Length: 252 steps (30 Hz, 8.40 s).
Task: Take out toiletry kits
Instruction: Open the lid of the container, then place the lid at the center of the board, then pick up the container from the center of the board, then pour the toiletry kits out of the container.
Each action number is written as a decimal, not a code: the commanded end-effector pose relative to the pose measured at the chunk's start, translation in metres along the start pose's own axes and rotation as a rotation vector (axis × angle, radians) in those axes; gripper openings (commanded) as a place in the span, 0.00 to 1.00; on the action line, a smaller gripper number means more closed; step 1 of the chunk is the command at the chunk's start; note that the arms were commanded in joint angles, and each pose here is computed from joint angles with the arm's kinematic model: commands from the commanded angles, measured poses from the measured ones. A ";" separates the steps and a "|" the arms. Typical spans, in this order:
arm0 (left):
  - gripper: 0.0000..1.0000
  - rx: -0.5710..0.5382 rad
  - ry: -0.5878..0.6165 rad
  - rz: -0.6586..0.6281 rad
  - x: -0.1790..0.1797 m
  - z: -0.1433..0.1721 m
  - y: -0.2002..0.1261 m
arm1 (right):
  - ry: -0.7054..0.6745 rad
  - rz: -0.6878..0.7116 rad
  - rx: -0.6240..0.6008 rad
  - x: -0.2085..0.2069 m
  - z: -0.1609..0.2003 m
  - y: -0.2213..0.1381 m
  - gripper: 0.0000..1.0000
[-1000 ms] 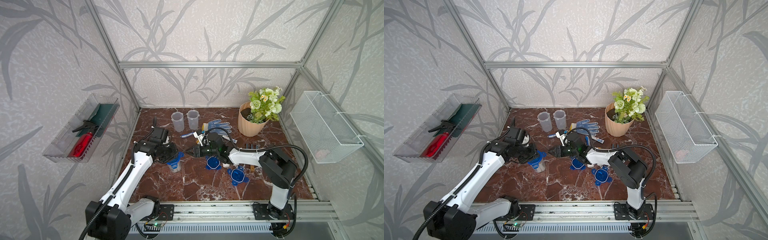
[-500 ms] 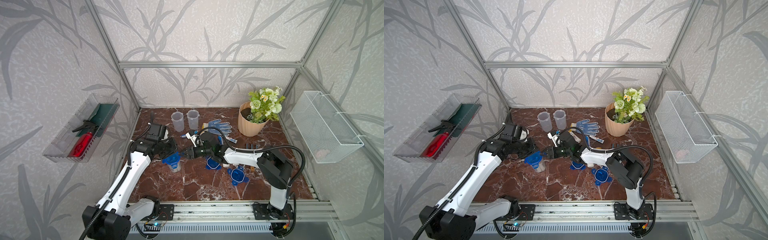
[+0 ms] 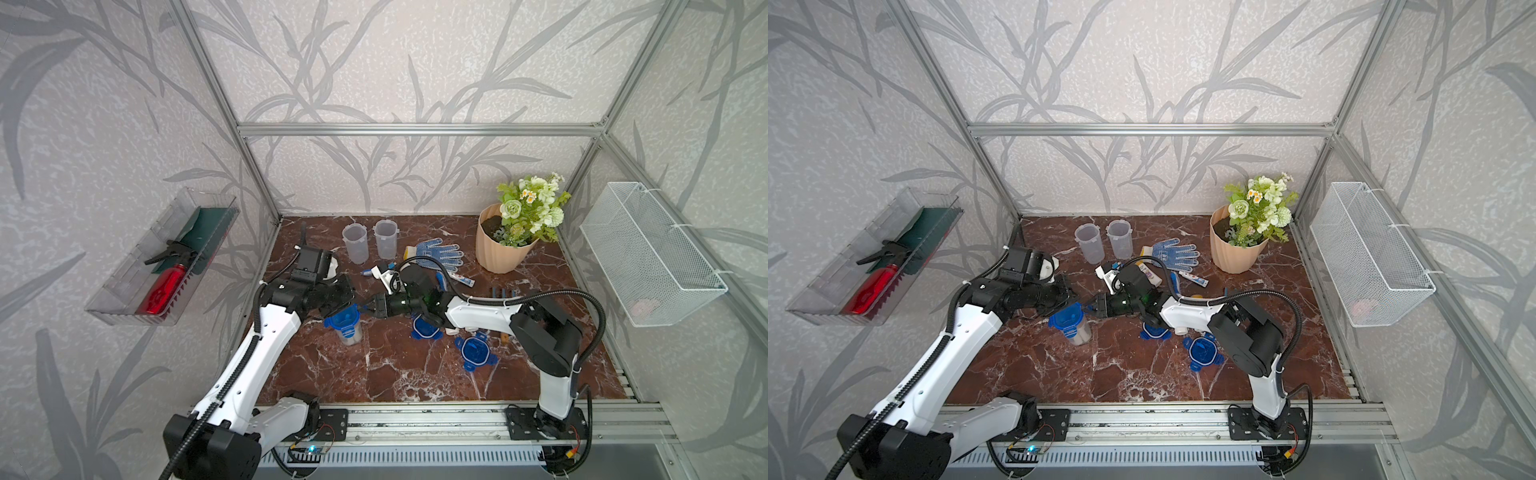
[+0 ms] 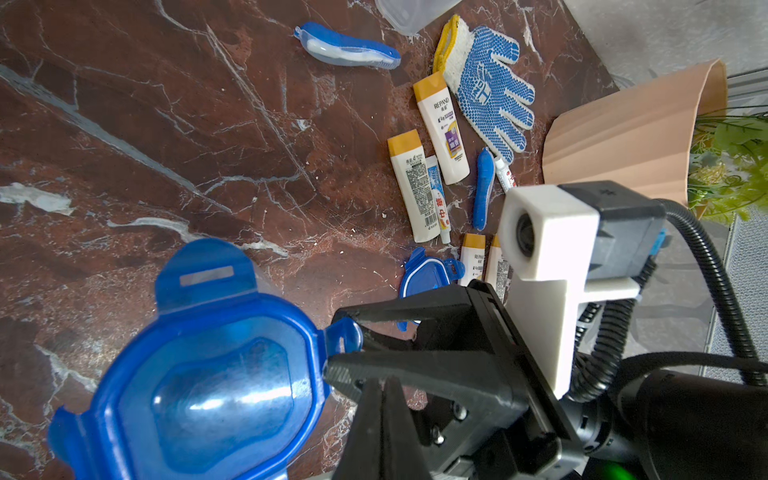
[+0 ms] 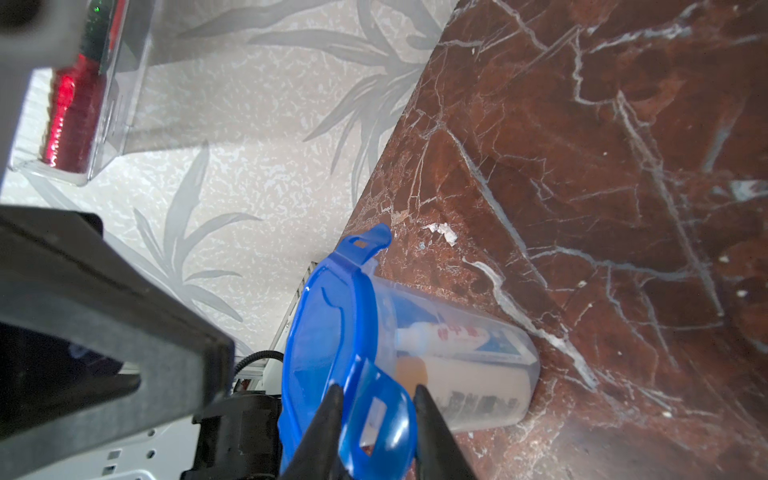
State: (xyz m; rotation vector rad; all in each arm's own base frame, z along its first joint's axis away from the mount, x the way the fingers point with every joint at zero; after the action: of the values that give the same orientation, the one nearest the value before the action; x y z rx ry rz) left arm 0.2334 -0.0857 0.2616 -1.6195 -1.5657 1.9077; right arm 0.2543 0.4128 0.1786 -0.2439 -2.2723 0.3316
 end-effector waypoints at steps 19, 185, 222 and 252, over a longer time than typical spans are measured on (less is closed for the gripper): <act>0.00 -0.006 0.000 0.014 -0.001 -0.002 -0.006 | -0.143 -0.068 -0.037 0.050 -0.043 -0.014 0.00; 0.82 0.173 -0.038 0.065 0.035 -0.009 0.004 | -0.968 1.133 0.960 -0.096 -0.007 -0.143 0.46; 0.91 0.202 -0.073 0.056 0.037 -0.017 0.019 | -0.839 1.118 1.029 -0.094 0.003 -0.172 0.55; 0.95 0.067 -0.018 0.282 -0.001 -0.026 -0.015 | -0.832 0.195 0.055 0.049 -0.051 -0.112 0.59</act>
State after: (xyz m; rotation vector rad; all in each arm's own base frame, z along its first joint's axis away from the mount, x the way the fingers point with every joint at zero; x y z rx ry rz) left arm 0.2470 -0.0633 0.2522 -1.7150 -1.3249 2.1103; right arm 0.2560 0.3123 0.2704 -0.4634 -3.0150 0.8338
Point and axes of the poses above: each gripper's point midway between its finger pads, its own y axis out along the fingers, its own x axis along the line the jaws close on, z = x × y, the point moved 7 cm from there along -y, back along the fingers, and after that the axes turned 11 degrees about -y, right-handed, at the moved point
